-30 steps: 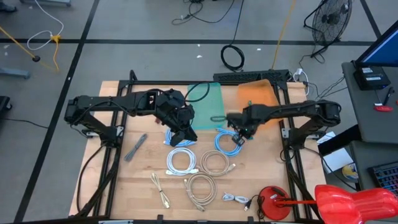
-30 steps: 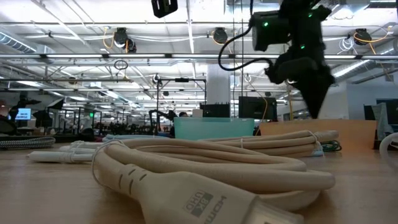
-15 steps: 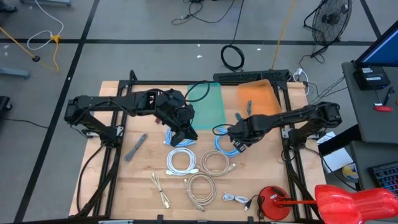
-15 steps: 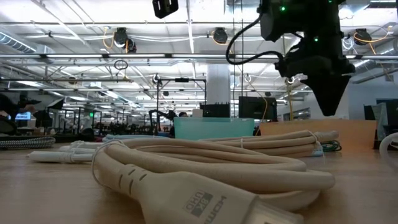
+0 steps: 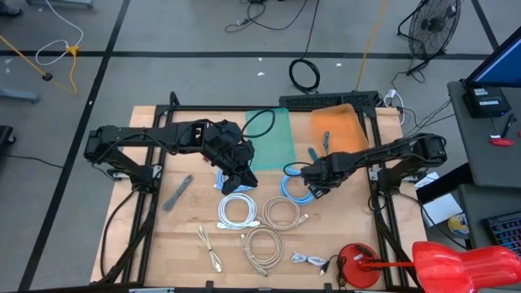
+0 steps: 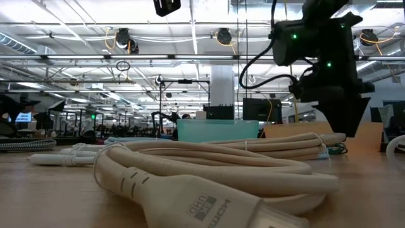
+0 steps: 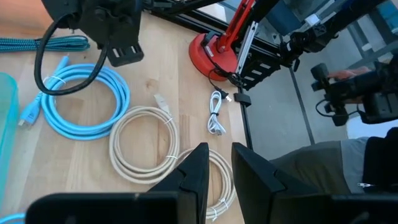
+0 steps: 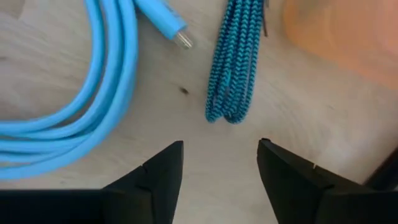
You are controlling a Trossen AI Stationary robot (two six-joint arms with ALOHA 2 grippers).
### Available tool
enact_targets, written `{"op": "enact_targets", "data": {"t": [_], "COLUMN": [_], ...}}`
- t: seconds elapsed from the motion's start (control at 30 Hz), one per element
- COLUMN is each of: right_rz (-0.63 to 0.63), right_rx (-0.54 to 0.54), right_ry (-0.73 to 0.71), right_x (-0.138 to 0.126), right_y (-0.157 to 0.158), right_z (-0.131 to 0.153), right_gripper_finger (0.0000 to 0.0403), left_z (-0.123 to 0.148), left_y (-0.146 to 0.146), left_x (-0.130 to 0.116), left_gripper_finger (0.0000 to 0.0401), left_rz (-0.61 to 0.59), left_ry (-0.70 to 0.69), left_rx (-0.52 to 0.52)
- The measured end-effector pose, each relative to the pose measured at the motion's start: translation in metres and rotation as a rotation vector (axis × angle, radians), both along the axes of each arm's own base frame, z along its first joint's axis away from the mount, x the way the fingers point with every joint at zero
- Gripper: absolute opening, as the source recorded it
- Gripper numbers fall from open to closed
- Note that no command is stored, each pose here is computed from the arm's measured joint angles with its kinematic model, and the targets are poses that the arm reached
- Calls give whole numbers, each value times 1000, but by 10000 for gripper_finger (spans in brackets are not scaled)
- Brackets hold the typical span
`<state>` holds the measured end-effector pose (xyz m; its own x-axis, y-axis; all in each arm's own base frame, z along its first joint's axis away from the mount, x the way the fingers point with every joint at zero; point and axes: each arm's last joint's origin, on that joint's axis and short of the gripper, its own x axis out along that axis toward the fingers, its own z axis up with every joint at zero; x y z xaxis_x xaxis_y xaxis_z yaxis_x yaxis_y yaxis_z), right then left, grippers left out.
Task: Pick & Place USB Port
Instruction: Put the blue changer cable into the orange bin
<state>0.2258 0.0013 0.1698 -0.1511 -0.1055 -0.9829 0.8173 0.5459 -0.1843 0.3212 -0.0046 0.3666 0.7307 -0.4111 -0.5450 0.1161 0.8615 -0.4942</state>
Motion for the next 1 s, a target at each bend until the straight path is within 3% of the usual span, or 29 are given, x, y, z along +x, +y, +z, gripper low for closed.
{"op": "enact_targets", "data": {"t": [0.33, 1.0], "right_rz": [-19, -44], "right_rx": [-30, -106], "right_ry": [-61, -28], "right_x": [-1, -4], "right_y": [-1, -13], "right_z": [-13, -13], "right_gripper_finger": [165, 171], "left_z": [-1, -2], "left_y": [0, 0], "left_x": [-1, -1], "left_gripper_finger": [71, 71], "left_rz": [0, -12], "left_ry": [10, 18], "left_rx": [-3, -1]}}
